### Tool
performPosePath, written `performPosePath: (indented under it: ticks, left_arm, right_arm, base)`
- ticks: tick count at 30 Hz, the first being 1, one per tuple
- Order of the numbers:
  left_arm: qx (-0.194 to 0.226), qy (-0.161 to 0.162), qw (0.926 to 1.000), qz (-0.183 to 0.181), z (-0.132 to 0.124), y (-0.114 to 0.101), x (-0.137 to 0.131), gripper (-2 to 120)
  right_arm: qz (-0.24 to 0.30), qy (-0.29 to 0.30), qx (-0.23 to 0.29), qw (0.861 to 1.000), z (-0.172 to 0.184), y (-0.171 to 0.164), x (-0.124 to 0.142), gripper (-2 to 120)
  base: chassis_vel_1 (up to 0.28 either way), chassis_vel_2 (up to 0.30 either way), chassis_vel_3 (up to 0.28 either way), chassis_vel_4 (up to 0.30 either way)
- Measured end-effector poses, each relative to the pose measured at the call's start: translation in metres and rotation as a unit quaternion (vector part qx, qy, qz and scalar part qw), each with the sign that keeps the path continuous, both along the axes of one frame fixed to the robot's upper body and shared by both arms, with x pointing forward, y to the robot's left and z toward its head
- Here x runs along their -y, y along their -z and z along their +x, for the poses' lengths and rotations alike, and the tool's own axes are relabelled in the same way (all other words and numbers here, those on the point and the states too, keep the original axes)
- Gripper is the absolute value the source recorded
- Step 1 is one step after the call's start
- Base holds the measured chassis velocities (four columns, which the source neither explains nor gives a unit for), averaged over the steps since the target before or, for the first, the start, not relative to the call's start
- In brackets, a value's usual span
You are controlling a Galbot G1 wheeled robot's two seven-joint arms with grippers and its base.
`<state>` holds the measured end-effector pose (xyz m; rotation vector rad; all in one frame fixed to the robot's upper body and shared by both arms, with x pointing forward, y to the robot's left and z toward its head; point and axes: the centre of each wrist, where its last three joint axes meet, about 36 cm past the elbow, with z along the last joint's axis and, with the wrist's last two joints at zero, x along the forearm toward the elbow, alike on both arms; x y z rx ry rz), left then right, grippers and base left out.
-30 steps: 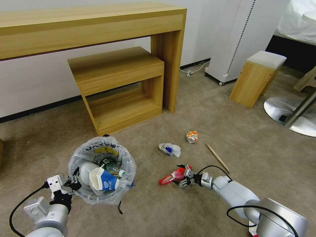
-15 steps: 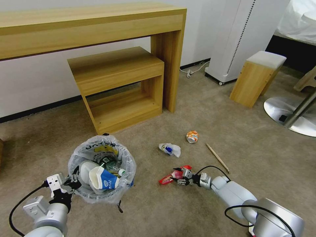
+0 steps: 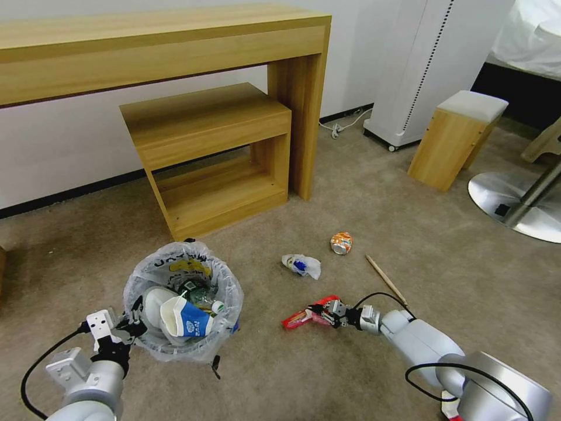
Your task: Pick up the trash bin and place the garbage on the floor into it.
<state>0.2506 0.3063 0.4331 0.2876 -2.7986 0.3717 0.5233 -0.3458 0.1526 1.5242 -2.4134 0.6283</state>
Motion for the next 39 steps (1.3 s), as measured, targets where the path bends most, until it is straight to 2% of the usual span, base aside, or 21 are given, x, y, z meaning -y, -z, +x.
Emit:
performPosePath:
  ticks: [7,15,26,29,32,36,39]
  left_arm:
    - [-0.001,0.001,1.0000,-0.001,0.001,0.002,0.002,1]
    - [-0.003,0.000,1.0000,0.001,0.000,0.004,0.002,1]
    - [-0.008,-0.002,1.0000,0.004,0.004,0.010,-0.002,1]
    - [-0.010,-0.002,0.9999,0.005,0.005,0.012,-0.003,1]
    - [-0.010,-0.001,0.9999,0.004,0.006,0.013,-0.003,1]
    - [-0.010,0.001,0.9999,0.005,0.006,0.013,-0.003,1]
    - [-0.010,0.001,0.9999,0.006,0.007,0.012,-0.004,1]
  right_arm:
    - [0.002,0.012,0.009,1.000,-0.005,0.001,0.009,0]
    - [0.021,0.012,0.026,0.999,-0.004,-0.003,0.001,0]
    - [0.055,0.030,0.056,0.996,0.000,-0.050,0.028,0]
    - [0.072,0.029,0.065,0.995,0.000,-0.068,0.023,0]
    - [0.104,0.021,0.084,0.991,0.003,-0.099,0.004,0]
    - [0.127,0.015,0.098,0.987,0.007,-0.121,-0.009,0]
    - [0.164,0.005,0.111,0.980,0.011,-0.152,-0.033,0]
  base:
    - [0.000,0.000,0.000,0.000]
    - [0.000,0.000,0.000,0.000]
    - [0.000,0.000,0.000,0.000]
    - [0.000,0.000,0.000,0.000]
    - [0.000,0.000,0.000,0.000]
    - [0.000,0.000,0.000,0.000]
    - [0.000,0.000,0.000,0.000]
